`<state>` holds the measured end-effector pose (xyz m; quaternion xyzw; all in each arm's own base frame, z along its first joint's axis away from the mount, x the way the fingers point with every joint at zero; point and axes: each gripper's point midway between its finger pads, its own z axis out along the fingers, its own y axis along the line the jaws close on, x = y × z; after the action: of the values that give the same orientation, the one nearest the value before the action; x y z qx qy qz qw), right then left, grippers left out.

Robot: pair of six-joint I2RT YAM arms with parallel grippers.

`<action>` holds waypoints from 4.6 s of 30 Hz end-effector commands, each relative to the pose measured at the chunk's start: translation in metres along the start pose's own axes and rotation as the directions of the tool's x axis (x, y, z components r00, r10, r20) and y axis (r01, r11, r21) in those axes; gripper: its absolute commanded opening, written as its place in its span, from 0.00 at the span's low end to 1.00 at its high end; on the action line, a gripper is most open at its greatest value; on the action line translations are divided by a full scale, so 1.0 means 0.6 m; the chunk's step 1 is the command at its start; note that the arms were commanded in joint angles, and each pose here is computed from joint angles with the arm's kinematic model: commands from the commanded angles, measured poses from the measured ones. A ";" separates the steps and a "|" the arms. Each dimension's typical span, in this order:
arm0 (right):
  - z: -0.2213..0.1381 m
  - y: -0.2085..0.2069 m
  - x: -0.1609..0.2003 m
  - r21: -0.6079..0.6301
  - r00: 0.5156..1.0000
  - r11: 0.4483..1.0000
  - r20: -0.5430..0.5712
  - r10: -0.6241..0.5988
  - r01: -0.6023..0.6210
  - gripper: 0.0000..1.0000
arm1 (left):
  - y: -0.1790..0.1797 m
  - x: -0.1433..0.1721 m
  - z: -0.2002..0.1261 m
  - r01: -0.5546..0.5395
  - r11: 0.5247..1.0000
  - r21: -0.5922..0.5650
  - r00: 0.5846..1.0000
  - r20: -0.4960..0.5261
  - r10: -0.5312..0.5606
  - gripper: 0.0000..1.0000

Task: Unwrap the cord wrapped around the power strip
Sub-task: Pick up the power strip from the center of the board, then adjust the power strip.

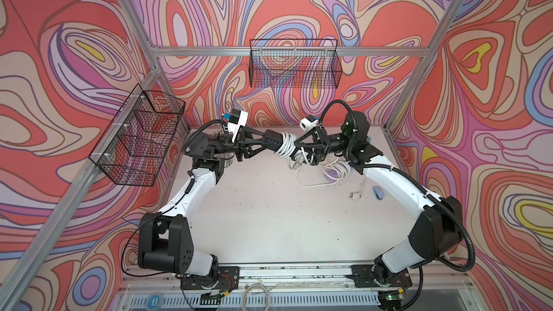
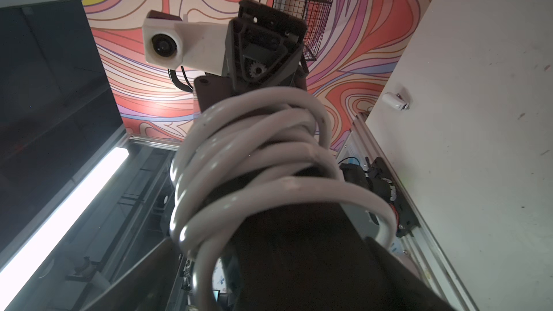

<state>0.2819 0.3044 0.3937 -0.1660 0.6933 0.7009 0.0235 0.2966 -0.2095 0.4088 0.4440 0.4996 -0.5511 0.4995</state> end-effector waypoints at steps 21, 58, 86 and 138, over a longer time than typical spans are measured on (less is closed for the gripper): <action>-0.105 -0.095 -0.035 0.652 0.957 0.742 0.090 -0.276 0.153 0.98 | 0.038 -0.017 -0.036 -0.201 0.908 -0.367 0.968 0.065 0.241 0.00; -0.108 -0.024 -0.149 -0.066 0.808 0.998 0.588 0.028 0.013 0.98 | -0.001 -0.058 -0.043 -0.229 0.867 -0.443 0.900 0.242 0.361 0.00; -0.027 -0.026 -0.185 -0.068 0.824 0.998 0.567 0.024 0.018 0.71 | -0.004 -0.060 -0.038 -0.222 0.886 -0.408 0.898 0.268 0.349 0.00; 0.008 0.005 -0.182 -0.037 0.860 0.998 0.510 -0.030 0.057 0.27 | 0.015 -0.039 -0.018 -0.154 0.931 -0.330 0.950 0.211 0.232 0.29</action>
<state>0.3914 0.3283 0.3955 0.0436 0.6634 0.7203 0.1978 0.3144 -0.1929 0.4168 0.3152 0.4848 -0.4615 0.6727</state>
